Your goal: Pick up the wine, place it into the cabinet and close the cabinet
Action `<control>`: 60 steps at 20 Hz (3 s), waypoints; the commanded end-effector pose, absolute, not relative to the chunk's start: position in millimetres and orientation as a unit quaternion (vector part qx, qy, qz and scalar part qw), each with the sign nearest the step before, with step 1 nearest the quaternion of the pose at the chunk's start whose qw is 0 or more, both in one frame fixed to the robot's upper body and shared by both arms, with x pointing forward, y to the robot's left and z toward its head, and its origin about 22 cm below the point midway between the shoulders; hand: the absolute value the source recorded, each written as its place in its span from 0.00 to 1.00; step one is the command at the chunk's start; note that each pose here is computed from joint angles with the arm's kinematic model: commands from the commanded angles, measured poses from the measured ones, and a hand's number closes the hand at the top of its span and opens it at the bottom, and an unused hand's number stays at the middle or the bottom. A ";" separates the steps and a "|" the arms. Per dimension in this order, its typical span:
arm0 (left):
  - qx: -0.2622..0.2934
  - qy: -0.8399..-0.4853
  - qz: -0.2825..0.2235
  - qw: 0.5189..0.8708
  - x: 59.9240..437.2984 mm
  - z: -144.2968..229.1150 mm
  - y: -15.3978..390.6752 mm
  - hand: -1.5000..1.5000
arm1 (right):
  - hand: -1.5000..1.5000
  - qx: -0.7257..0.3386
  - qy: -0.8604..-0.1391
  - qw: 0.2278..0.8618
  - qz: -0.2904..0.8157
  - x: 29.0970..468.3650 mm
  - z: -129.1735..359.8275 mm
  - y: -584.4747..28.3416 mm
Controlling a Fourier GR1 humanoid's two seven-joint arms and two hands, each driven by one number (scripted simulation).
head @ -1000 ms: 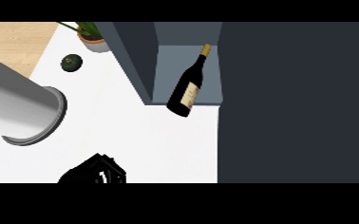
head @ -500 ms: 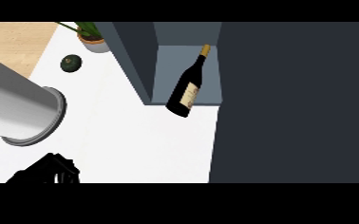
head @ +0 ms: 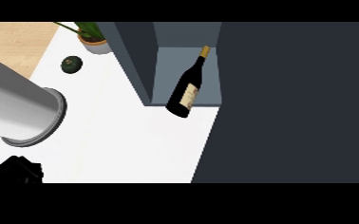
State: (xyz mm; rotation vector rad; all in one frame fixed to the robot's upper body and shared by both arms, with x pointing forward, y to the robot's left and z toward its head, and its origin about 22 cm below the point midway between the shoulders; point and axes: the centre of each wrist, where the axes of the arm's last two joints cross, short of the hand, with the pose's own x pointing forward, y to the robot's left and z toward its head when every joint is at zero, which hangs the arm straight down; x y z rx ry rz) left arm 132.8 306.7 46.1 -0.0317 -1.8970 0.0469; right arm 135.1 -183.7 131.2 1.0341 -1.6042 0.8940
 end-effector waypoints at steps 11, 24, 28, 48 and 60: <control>-0.035 -0.808 0.017 0.588 126.8 51.6 351.0 1.00 | 1.00 0.380 -0.680 0.457 0.429 110.5 160.4 -93.0; -0.044 -0.809 0.005 0.586 128.2 57.1 367.7 1.00 | 1.00 0.380 -0.687 0.464 0.411 123.2 158.5 -87.3; -0.062 -0.807 0.003 0.587 129.3 59.9 367.2 1.00 | 1.00 0.377 -0.691 0.478 0.392 131.6 153.7 -89.8; -0.091 -0.813 -0.009 0.575 136.7 63.7 364.1 1.00 | 1.00 0.317 -0.718 0.488 0.380 157.3 155.7 -110.1; -0.110 -0.821 -0.020 0.560 145.1 69.7 358.1 1.00 | 1.00 0.237 -0.754 0.467 0.395 193.7 169.3 -123.5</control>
